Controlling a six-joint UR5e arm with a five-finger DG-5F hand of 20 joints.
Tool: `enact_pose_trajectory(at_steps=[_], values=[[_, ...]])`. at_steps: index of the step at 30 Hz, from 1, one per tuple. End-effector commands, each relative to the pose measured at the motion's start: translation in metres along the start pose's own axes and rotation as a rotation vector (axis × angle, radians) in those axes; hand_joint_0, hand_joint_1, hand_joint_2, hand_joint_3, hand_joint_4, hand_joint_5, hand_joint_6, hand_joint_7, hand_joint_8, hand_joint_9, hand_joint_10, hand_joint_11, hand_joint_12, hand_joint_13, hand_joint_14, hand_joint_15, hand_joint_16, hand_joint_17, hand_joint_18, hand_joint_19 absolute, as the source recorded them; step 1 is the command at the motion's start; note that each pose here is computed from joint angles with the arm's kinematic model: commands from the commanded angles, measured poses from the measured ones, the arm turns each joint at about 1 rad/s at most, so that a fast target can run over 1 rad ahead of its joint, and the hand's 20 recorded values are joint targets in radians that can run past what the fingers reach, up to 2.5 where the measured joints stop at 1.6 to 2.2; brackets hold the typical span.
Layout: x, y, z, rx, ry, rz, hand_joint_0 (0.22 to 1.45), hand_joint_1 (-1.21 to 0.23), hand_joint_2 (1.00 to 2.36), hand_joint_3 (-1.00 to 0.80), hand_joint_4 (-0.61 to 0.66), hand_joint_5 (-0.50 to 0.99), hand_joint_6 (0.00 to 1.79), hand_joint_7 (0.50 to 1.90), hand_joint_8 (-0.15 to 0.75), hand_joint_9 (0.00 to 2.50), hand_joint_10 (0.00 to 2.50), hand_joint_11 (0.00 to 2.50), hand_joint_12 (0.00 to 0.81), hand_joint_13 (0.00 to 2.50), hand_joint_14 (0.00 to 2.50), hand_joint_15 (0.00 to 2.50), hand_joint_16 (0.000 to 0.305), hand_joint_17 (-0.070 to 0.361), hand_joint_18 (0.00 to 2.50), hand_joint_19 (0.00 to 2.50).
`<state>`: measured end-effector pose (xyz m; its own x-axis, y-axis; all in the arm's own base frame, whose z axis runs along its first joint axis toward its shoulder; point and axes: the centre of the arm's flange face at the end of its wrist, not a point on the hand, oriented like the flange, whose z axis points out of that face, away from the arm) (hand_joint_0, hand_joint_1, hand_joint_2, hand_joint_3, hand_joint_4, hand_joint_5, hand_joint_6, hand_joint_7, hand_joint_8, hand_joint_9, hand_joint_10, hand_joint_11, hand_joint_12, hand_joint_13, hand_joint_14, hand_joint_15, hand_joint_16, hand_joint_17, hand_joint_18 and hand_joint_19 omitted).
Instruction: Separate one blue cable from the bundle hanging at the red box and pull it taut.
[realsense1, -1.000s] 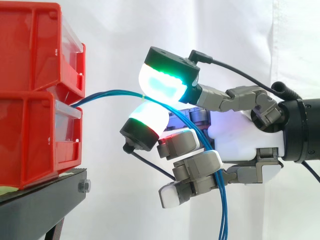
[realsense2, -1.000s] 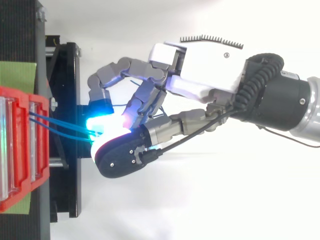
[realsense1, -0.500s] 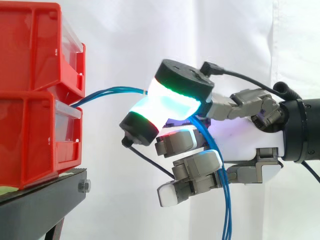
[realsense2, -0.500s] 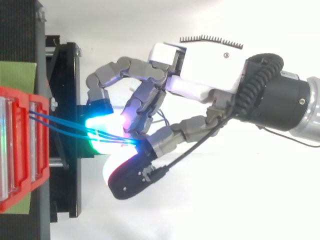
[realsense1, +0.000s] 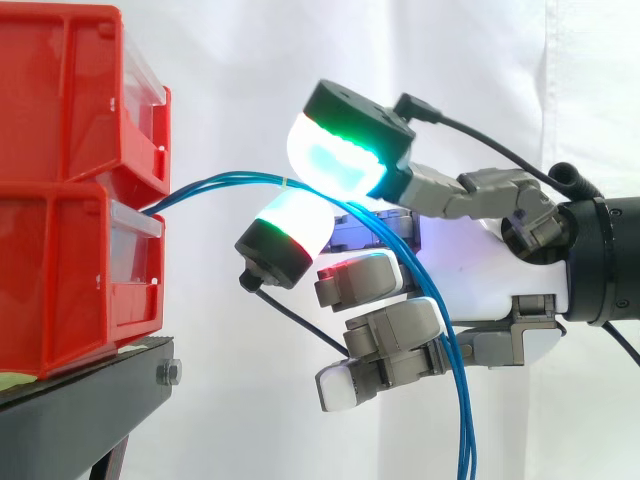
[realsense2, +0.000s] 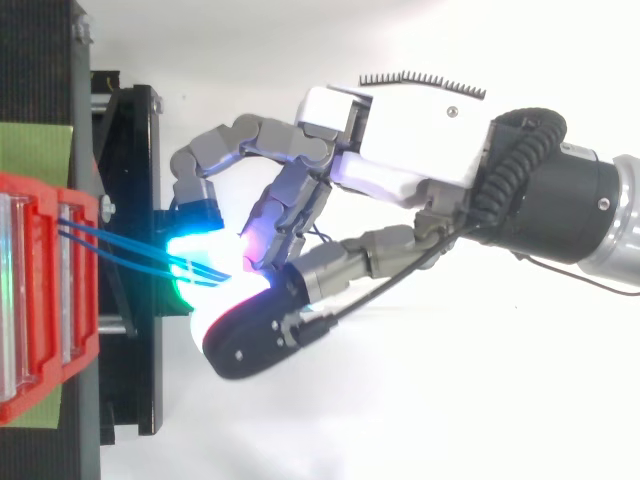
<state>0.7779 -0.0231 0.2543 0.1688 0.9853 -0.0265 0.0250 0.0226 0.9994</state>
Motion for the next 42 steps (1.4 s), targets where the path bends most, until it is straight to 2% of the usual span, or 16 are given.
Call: enact_pose_trajectory(at_steps=[1, 3, 6, 9, 11, 12, 14, 17, 24, 27, 31, 33, 35, 40, 41, 42], values=[[0.0003, 0.0001, 0.0001, -0.001, 0.000, 0.001, 0.59, -0.58, 1.00, -0.50, -0.07, -0.19, 0.85, 1.30, 0.173, 1.26, 0.02, 1.36, 0.269, 1.35, 0.02, 1.46, 0.041, 0.092, 0.74, 0.69], [0.0002, -0.0007, -0.0002, 0.001, 0.000, 0.000, 0.62, -0.61, 1.00, -0.50, -0.07, -0.19, 0.85, 1.33, 0.178, 1.26, 0.02, 1.35, 0.267, 1.35, 0.02, 1.47, 0.041, 0.093, 0.74, 0.71], [-0.0001, -0.0007, -0.0002, 0.001, -0.003, 0.000, 0.63, -0.73, 1.02, -0.30, -0.05, -0.20, 0.85, 1.46, 0.192, 1.23, 0.02, 1.35, 0.270, 1.35, 0.02, 1.45, 0.042, 0.095, 0.74, 0.70], [0.0011, -0.0006, -0.0004, 0.001, -0.002, 0.000, 0.67, -0.78, 1.02, -0.24, -0.05, -0.20, 0.86, 1.53, 0.207, 1.20, 0.02, 1.36, 0.270, 1.33, 0.02, 1.46, 0.042, 0.095, 0.74, 0.68], [-0.0001, -0.0007, -0.0002, 0.001, -0.003, 0.000, 0.70, -0.82, 1.02, -0.27, -0.07, -0.21, 0.89, 1.46, 0.212, 1.18, 0.02, 1.36, 0.273, 1.32, 0.02, 1.45, 0.043, 0.096, 0.74, 0.66], [-0.0002, -0.0014, -0.0005, 0.002, -0.003, -0.001, 0.75, -0.87, 1.01, -0.37, -0.07, -0.22, 0.89, 1.39, 0.199, 1.16, 0.02, 1.34, 0.269, 1.31, 0.02, 1.44, 0.042, 0.093, 0.73, 0.64], [0.0010, -0.0014, -0.0007, 0.002, -0.002, -0.001, 0.78, -0.87, 1.00, -0.50, -0.08, -0.21, 0.89, 1.38, 0.198, 1.14, 0.02, 1.34, 0.267, 1.29, 0.02, 1.43, 0.041, 0.093, 0.72, 0.61], [-0.0001, -0.0011, -0.0002, -0.001, -0.003, 0.001, 0.80, -0.91, 1.00, -0.50, -0.13, -0.20, 0.89, 1.38, 0.163, 1.15, 0.02, 1.35, 0.268, 1.27, 0.03, 1.42, 0.040, 0.089, 0.71, 0.56], [-0.0001, -0.0017, -0.0004, -0.001, -0.003, 0.001, 0.71, -1.00, 1.00, -0.50, -0.14, -0.17, 0.88, 1.46, 0.160, 1.18, 0.03, 1.31, 0.262, 1.25, 0.03, 1.40, 0.038, 0.086, 0.68, 0.56], [0.0000, -0.0014, -0.0001, -0.004, -0.003, 0.002, 0.66, -1.02, 1.00, -0.50, -0.15, -0.16, 0.88, 1.43, 0.160, 1.20, 0.02, 1.31, 0.254, 1.25, 0.03, 1.41, 0.038, 0.085, 0.67, 0.57], [0.0011, -0.0014, -0.0002, -0.004, -0.002, 0.005, 0.54, -1.01, 1.00, -0.50, -0.15, -0.15, 0.88, 1.36, 0.177, 1.23, 0.02, 1.31, 0.277, 1.27, 0.03, 1.42, 0.039, 0.089, 0.69, 0.60], [0.0010, -0.0021, -0.0005, -0.002, -0.002, 0.004, 0.49, -0.99, 1.00, -0.50, -0.13, -0.14, 0.87, 1.37, 0.193, 1.24, 0.02, 1.31, 0.302, 1.29, 0.02, 1.42, 0.042, 0.095, 0.70, 0.61], [-0.0001, -0.0021, -0.0004, -0.002, -0.003, 0.004, 0.43, -0.87, 1.00, -0.50, -0.10, -0.14, 0.86, 1.30, 0.214, 1.28, 0.02, 1.31, 0.344, 1.34, 0.02, 1.40, 0.049, 0.110, 0.75, 0.62], [0.0010, -0.0021, -0.0005, -0.002, -0.002, 0.004, 0.44, -0.72, 1.00, -0.50, -0.08, -0.15, 0.84, 1.27, 0.208, 1.29, 0.02, 1.30, 0.339, 1.36, 0.02, 1.40, 0.050, 0.112, 0.75, 0.63], [0.0000, -0.0021, -0.0004, -0.002, -0.002, 0.004, 0.47, -0.62, 1.00, -0.50, -0.07, -0.15, 0.83, 1.29, 0.193, 1.27, 0.02, 1.30, 0.327, 1.35, 0.02, 1.41, 0.048, 0.108, 0.73, 0.64], [0.0000, -0.0021, -0.0004, -0.002, -0.002, 0.004, 0.50, -0.59, 1.00, -0.50, -0.06, -0.15, 0.82, 1.30, 0.185, 1.26, 0.02, 1.30, 0.302, 1.33, 0.02, 1.42, 0.046, 0.103, 0.70, 0.66]])
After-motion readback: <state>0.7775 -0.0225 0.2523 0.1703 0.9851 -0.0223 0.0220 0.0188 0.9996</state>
